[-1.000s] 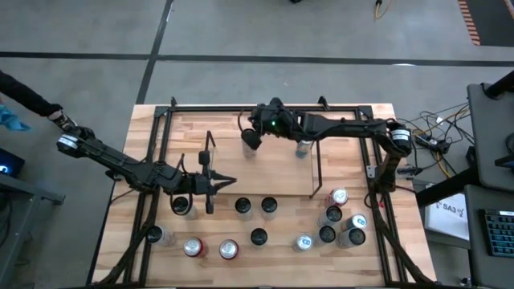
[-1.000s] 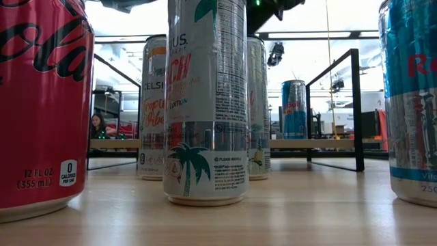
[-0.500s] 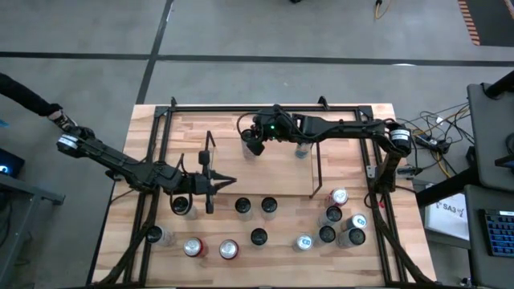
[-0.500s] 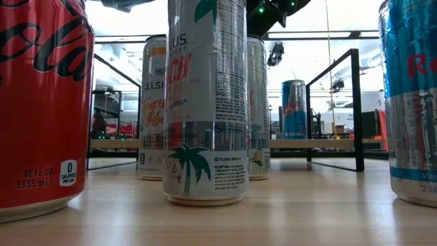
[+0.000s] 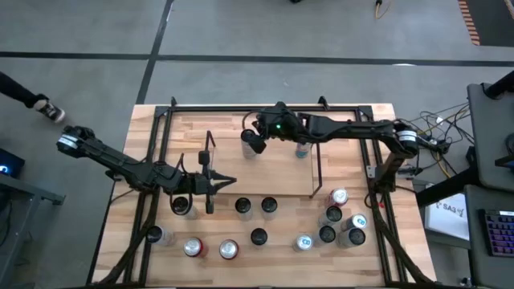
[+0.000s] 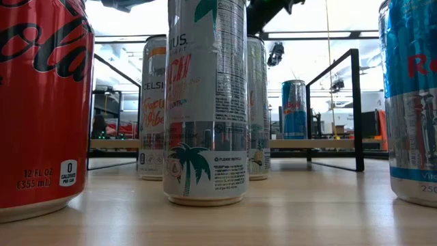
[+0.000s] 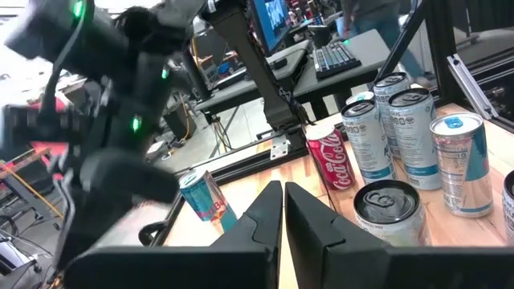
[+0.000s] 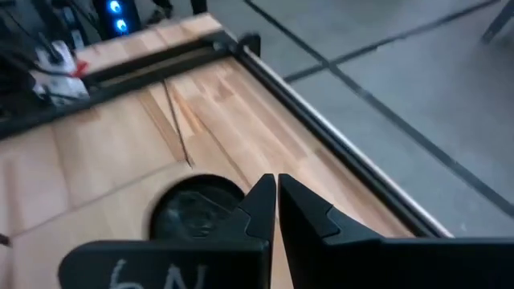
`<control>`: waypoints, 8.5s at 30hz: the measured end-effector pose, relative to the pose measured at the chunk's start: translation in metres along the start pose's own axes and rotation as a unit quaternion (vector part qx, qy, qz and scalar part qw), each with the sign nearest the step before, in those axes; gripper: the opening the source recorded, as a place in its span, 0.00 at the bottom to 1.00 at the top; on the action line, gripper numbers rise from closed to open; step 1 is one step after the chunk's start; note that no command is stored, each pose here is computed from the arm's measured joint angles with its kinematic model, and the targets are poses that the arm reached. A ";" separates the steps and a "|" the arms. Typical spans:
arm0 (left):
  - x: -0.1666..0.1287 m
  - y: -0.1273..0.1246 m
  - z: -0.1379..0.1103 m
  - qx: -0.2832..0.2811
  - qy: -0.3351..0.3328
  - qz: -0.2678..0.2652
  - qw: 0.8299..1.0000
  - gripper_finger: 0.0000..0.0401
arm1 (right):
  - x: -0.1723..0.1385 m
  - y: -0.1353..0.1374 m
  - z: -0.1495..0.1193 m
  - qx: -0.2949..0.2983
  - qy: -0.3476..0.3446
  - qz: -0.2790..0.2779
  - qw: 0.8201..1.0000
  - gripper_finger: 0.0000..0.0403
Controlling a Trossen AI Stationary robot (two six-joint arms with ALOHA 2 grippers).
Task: Place canned beverage on shelf
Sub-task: Put the right white and yellow soda can on the shelf
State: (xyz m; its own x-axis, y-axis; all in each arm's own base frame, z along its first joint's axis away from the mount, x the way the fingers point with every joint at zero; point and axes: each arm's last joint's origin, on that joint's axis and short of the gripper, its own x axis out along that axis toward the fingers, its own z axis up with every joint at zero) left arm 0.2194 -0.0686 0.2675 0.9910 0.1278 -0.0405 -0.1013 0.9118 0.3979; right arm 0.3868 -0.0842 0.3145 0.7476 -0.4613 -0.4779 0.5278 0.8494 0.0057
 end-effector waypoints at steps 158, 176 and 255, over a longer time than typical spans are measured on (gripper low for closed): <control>-0.011 -0.014 0.032 -0.024 0.053 0.020 0.998 0.00 | -0.103 0.160 -0.109 -0.148 0.096 0.114 0.978 0.82; -0.017 -0.011 0.026 -0.007 0.046 0.021 0.999 0.00 | -0.104 0.159 -0.112 -0.129 0.113 0.104 0.980 0.82; -0.016 -0.011 0.029 -0.006 0.039 0.022 0.999 0.00 | -0.095 0.107 -0.043 -0.100 0.142 0.122 0.977 0.58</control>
State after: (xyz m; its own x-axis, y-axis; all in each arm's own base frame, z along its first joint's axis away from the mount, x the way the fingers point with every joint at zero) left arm 0.2067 -0.0918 0.2900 0.9758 0.1978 -0.0936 -0.1468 0.9090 0.3902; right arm 0.3553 0.0618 0.3225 0.6844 -0.1728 -0.7083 0.2374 0.9714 -0.0077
